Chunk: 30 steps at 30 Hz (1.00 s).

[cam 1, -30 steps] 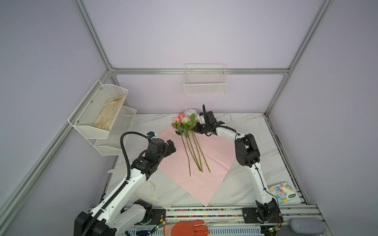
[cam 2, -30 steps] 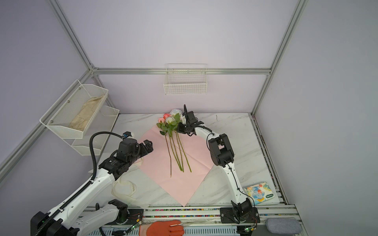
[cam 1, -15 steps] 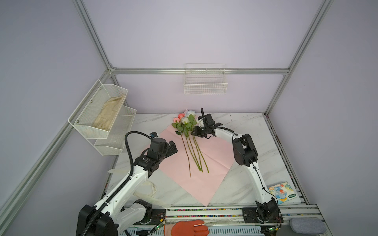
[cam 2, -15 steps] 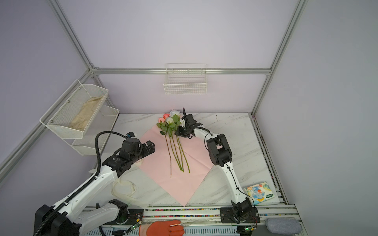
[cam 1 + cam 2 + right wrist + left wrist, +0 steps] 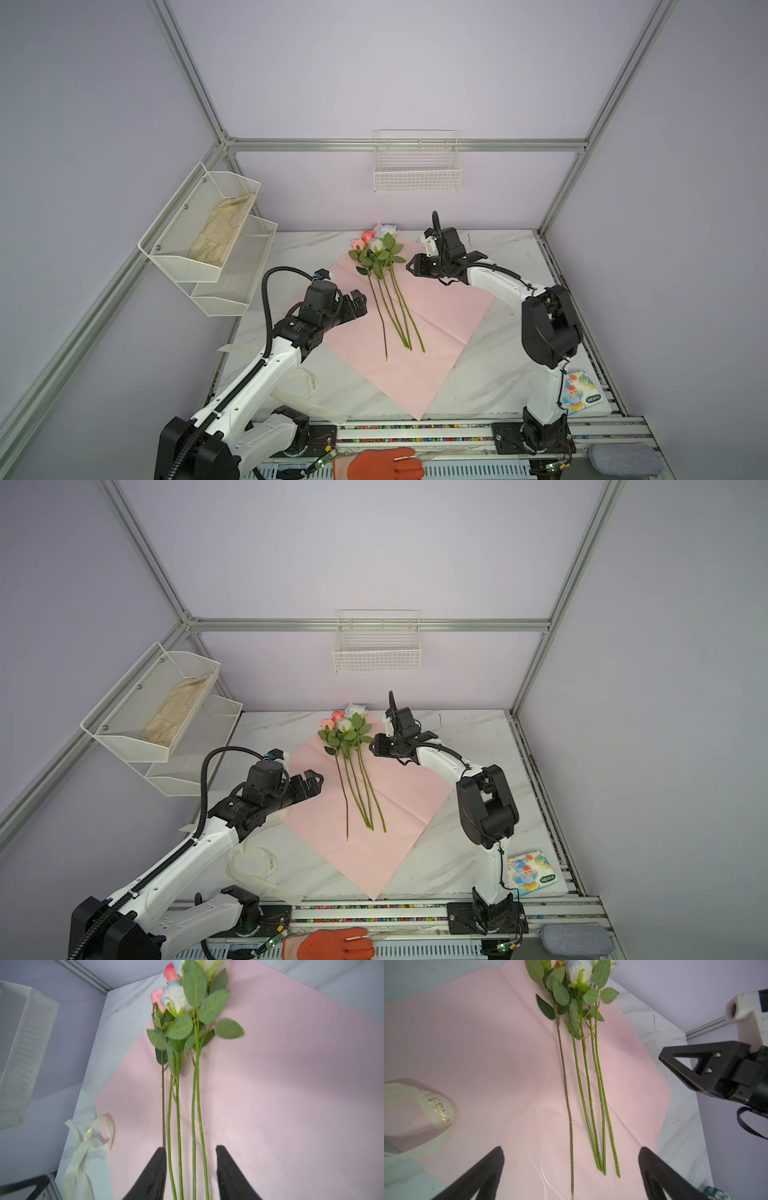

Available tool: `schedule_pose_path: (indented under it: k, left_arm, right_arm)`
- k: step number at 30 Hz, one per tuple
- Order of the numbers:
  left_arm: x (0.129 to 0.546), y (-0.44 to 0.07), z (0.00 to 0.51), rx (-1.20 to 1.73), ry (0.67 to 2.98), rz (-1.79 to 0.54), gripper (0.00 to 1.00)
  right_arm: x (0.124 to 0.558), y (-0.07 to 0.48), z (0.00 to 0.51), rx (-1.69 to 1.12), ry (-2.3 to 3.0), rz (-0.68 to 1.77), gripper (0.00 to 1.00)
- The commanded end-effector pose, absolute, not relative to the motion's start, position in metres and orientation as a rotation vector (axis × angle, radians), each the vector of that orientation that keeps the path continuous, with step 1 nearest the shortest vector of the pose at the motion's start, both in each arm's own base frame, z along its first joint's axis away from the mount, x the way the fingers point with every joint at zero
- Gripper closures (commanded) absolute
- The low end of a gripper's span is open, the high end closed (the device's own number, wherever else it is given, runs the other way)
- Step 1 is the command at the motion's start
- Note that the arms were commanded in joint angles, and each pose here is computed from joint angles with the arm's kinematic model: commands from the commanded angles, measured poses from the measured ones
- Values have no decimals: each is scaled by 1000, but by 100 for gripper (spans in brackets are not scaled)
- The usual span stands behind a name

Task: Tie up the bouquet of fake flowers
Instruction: 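Move both grippers down to the sheet corners nearest the robot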

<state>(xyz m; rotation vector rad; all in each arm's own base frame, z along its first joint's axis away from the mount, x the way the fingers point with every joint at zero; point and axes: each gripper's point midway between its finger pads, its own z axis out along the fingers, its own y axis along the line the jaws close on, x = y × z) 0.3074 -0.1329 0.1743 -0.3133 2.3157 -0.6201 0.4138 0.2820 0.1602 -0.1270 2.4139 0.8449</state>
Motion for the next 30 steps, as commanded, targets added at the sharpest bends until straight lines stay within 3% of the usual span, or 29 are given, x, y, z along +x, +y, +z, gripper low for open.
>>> schedule_pose_path:
  k: [1,7,13,19,30]
  left_arm:
    - [286,-152,149,-244,2397,-761,0]
    - [260,-167,124,-248,2472,-855,0]
    - [246,-181,106,-195,2554,-878,0]
    - [237,-191,93,-158,2611,-865,0]
    - [230,-184,89,-180,2629,-805,0]
  right_arm:
    - [363,258,135,5,2481,889,57]
    - [239,237,98,118,2701,984,55]
    - [176,214,74,246,2798,1020,53]
    - [157,202,47,298,2872,974,53]
    - [163,212,20,315,2884,1015,51]
